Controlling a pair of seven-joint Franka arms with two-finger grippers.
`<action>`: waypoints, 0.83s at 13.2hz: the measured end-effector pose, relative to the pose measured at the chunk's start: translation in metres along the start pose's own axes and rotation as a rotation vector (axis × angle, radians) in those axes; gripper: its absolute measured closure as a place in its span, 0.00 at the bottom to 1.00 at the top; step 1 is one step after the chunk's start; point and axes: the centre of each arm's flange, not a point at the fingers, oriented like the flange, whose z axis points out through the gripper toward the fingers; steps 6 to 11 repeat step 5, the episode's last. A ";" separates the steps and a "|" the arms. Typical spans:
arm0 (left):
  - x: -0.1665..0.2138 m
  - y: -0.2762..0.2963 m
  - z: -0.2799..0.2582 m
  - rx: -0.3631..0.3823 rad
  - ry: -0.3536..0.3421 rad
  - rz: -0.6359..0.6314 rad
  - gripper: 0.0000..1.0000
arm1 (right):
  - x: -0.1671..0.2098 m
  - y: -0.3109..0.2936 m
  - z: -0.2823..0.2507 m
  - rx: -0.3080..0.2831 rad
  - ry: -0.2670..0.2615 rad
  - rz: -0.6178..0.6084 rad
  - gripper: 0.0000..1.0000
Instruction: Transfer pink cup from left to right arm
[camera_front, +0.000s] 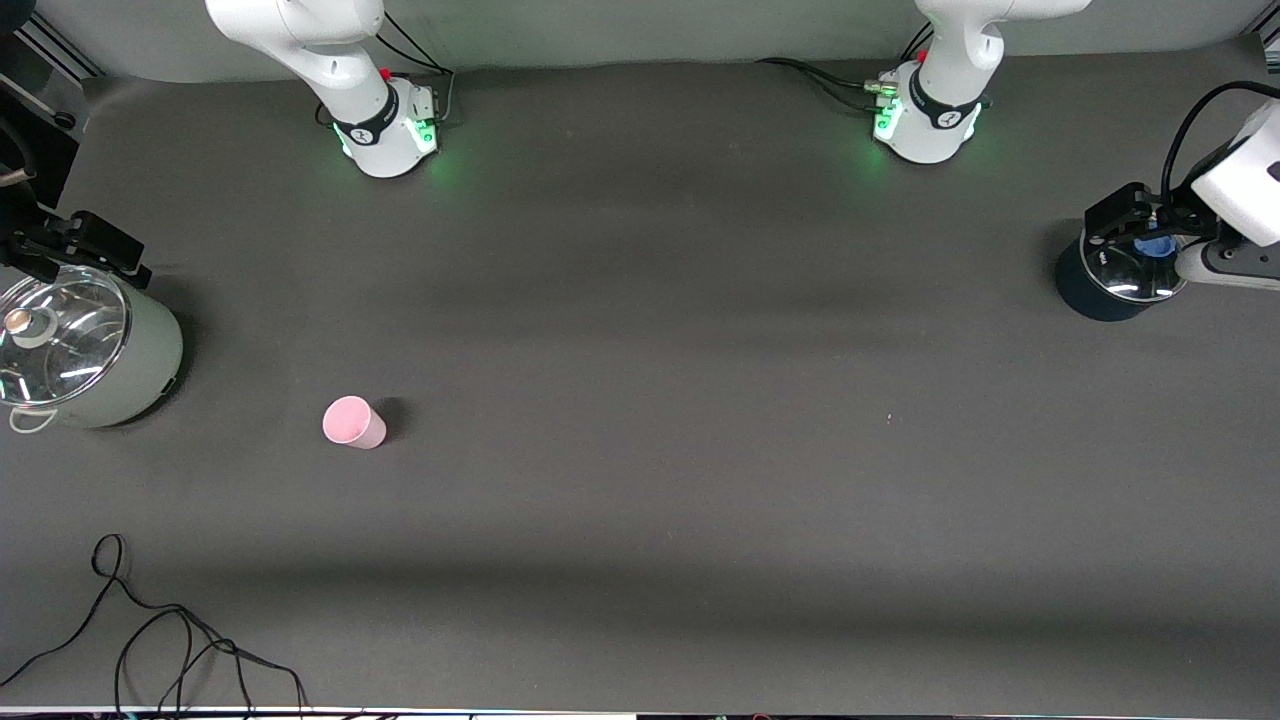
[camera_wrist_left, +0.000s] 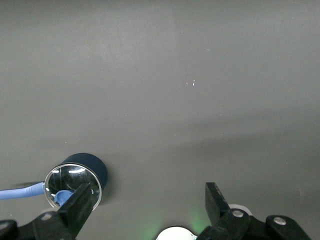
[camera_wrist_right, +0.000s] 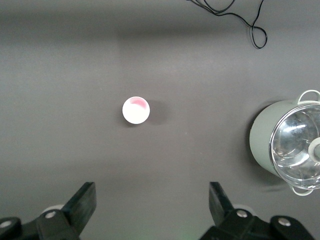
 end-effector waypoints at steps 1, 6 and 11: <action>0.000 0.001 0.000 -0.004 0.001 0.001 0.00 | 0.000 0.000 0.000 0.000 0.000 0.000 0.00; 0.002 0.003 0.002 -0.020 0.001 0.003 0.00 | 0.000 0.000 0.000 0.000 0.000 0.000 0.00; 0.002 0.003 0.002 -0.020 0.001 0.003 0.00 | 0.000 0.000 0.000 0.000 0.000 0.000 0.00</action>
